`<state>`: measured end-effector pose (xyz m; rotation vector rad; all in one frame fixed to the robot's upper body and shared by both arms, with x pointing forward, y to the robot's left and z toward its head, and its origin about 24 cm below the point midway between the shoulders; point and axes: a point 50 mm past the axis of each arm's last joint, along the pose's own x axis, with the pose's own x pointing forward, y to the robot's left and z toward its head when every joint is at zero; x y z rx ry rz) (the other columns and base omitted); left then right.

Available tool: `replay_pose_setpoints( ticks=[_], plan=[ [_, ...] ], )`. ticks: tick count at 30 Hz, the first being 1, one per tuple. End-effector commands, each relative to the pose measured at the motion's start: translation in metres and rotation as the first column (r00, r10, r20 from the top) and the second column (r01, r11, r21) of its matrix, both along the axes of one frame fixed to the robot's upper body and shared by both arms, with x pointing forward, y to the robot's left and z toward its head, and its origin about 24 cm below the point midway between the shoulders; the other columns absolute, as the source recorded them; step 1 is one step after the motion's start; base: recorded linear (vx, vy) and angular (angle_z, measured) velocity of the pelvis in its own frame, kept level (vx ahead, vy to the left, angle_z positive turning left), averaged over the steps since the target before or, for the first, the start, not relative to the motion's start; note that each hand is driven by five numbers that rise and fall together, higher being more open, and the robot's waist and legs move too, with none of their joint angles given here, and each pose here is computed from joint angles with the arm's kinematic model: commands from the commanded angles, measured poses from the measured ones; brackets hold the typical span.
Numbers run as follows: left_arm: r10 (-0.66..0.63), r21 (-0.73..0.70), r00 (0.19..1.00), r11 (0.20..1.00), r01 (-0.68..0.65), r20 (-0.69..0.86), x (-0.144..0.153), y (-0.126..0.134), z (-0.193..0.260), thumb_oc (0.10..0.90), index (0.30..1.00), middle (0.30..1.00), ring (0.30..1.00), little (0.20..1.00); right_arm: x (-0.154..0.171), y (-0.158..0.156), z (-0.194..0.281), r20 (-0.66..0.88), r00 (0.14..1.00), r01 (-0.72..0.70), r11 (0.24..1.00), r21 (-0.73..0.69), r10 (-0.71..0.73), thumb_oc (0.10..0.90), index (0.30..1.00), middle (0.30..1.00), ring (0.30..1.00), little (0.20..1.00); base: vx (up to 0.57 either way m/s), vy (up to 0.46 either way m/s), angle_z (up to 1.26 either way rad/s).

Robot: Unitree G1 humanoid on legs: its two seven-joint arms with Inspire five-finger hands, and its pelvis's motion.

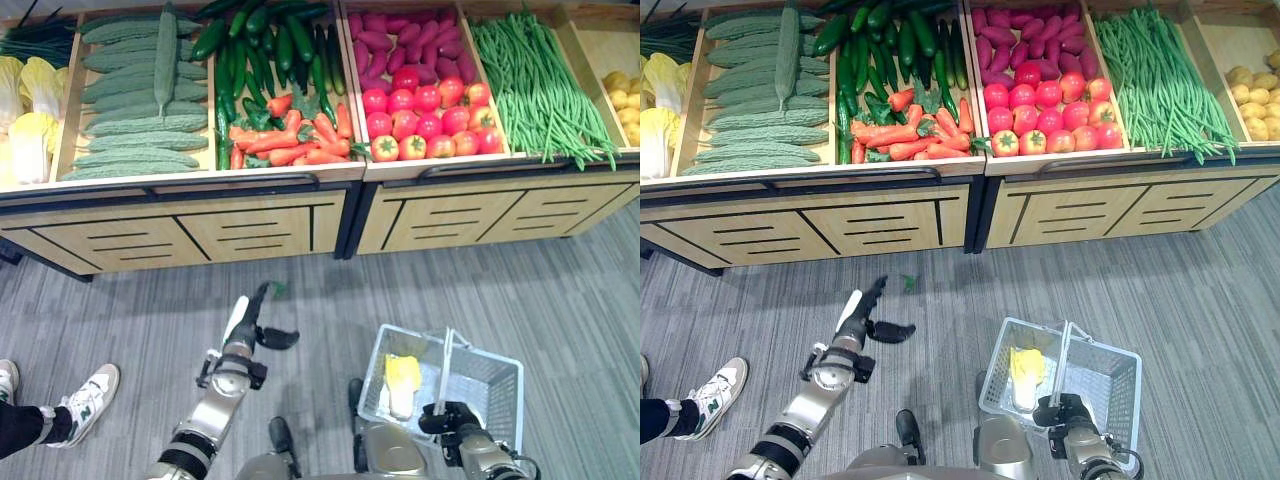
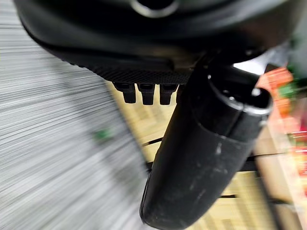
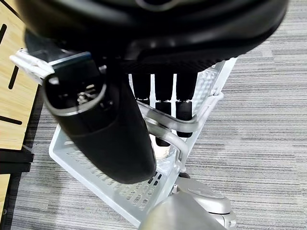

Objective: Get the vegetables into the basket

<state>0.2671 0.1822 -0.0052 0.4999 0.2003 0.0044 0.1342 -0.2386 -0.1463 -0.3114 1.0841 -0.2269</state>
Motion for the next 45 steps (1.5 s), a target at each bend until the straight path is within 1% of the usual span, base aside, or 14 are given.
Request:
replay_pose_setpoints(
  ticks=[1, 4, 5, 9, 11, 15, 17, 19, 21, 24, 25, 30, 36, 45],
  plan=[
    [-0.014, 0.213, 0.933, 0.975, -0.067, 0.359, 0.043, 0.025, 0.080, 0.900, 1.000, 1.000, 1.000, 1.000, -0.012, -0.008, -0.002, -0.037, 0.998, -0.051, 0.998, -0.034, 0.050, 0.400, 0.300, 0.300, 0.300, 0.300, 0.00, 0.016, -0.05],
    [-0.036, 0.370, 0.886, 0.916, -0.155, 0.462, 0.060, 0.039, 0.115, 0.900, 1.000, 1.000, 1.000, 1.000, -0.011, -0.012, 0.000, -0.034, 0.997, -0.067, 0.996, -0.050, 0.065, 0.400, 0.300, 0.300, 0.300, 0.300, -0.02, 0.017, -0.12],
    [-0.037, 0.371, 0.886, 0.916, -0.155, 0.463, 0.060, 0.038, 0.115, 0.900, 1.000, 1.000, 1.000, 1.000, -0.010, -0.012, 0.000, -0.033, 0.997, -0.066, 0.997, -0.050, 0.065, 0.400, 0.300, 0.300, 0.300, 0.300, -0.02, 0.016, -0.20],
    [-0.029, 0.483, 0.834, 0.826, -0.291, 0.552, 0.078, 0.055, 0.152, 0.900, 1.000, 1.000, 1.000, 1.000, -0.008, -0.020, 0.003, -0.031, 0.996, -0.081, 0.993, -0.081, 0.079, 0.400, 0.300, 0.300, 0.300, 0.300, -0.05, 0.020, -0.10],
    [-0.019, 0.519, 0.827, 0.787, -0.334, 0.562, 0.083, 0.062, 0.162, 0.900, 1.000, 1.000, 1.000, 1.000, -0.004, -0.022, 0.005, -0.021, 0.996, -0.086, 0.992, -0.093, 0.085, 0.400, 0.300, 0.300, 0.300, 0.300, -0.08, 0.026, -0.23],
    [0.091, 0.514, 0.826, 0.743, -0.428, 0.556, 0.087, 0.088, 0.167, 0.900, 1.000, 1.000, 1.000, 1.000, -0.008, -0.023, 0.004, -0.034, 0.997, -0.072, 0.993, -0.090, 0.069, 0.400, 0.300, 0.300, 0.300, 0.300, 0.01, 0.025, -0.19],
    [0.118, 0.567, 0.828, 0.675, -0.472, 0.548, 0.091, 0.109, 0.183, 0.900, 1.000, 1.000, 1.000, 1.000, -0.008, -0.023, 0.004, -0.042, 0.995, -0.094, 0.992, -0.089, 0.091, 0.400, 0.300, 0.300, 0.300, 0.300, 0.06, 0.016, -0.06],
    [0.118, 0.612, 0.830, 0.621, -0.490, 0.545, 0.096, 0.119, 0.199, 0.900, 1.000, 1.000, 1.000, 1.000, -0.006, -0.024, 0.005, -0.043, 0.993, -0.112, 0.989, -0.095, 0.109, 0.400, 0.300, 0.300, 0.300, 0.300, 0.05, 0.012, 0.02],
    [0.138, 0.666, 0.826, 0.526, -0.529, 0.547, 0.097, 0.139, 0.222, 0.900, 1.000, 1.000, 1.000, 1.000, -0.001, -0.026, 0.007, -0.039, 0.990, -0.139, 0.984, -0.108, 0.136, 0.400, 0.300, 0.300, 0.300, 0.300, 0.10, 0.019, 0.04],
    [0.116, 0.668, 0.820, 0.523, -0.530, 0.560, 0.099, 0.134, 0.229, 0.900, 1.000, 1.000, 1.000, 1.000, 0.000, -0.025, 0.007, -0.038, 0.990, -0.143, 0.984, -0.108, 0.139, 0.400, 0.300, 0.300, 0.300, 0.300, 0.08, 0.004, -0.07],
    [0.166, 0.699, 0.835, 0.474, -0.535, 0.525, 0.096, 0.151, 0.229, 0.900, 1.000, 1.000, 1.000, 1.000, 0.003, -0.026, 0.008, -0.034, 0.989, -0.149, 0.982, -0.114, 0.146, 0.400, 0.300, 0.300, 0.300, 0.300, 0.11, 0.041, -0.09],
    [0.181, 0.705, 0.837, 0.464, -0.536, 0.516, 0.097, 0.154, 0.231, 0.900, 1.000, 1.000, 1.000, 1.000, 0.003, -0.024, 0.007, -0.042, 0.987, -0.158, 0.981, -0.108, 0.155, 0.400, 0.300, 0.300, 0.300, 0.300, 0.06, 0.024, -0.11],
    [0.212, 0.623, 0.771, 0.479, -0.618, 0.601, 0.090, 0.163, 0.248, 0.900, 1.000, 1.000, 1.000, 1.000, 0.009, -0.021, 0.008, -0.038, 0.980, -0.197, 0.973, -0.117, 0.194, 0.400, 0.300, 0.300, 0.300, 0.300, 0.05, 0.006, -0.05],
    [0.236, 0.599, 0.751, 0.478, -0.642, 0.616, 0.088, 0.169, 0.256, 0.900, 1.000, 1.000, 1.000, 1.000, 0.009, -0.021, 0.009, -0.051, 0.975, -0.223, 0.966, -0.132, 0.218, 0.400, 0.300, 0.300, 0.300, 0.300, 0.02, 0.016, -0.08]
  ],
)
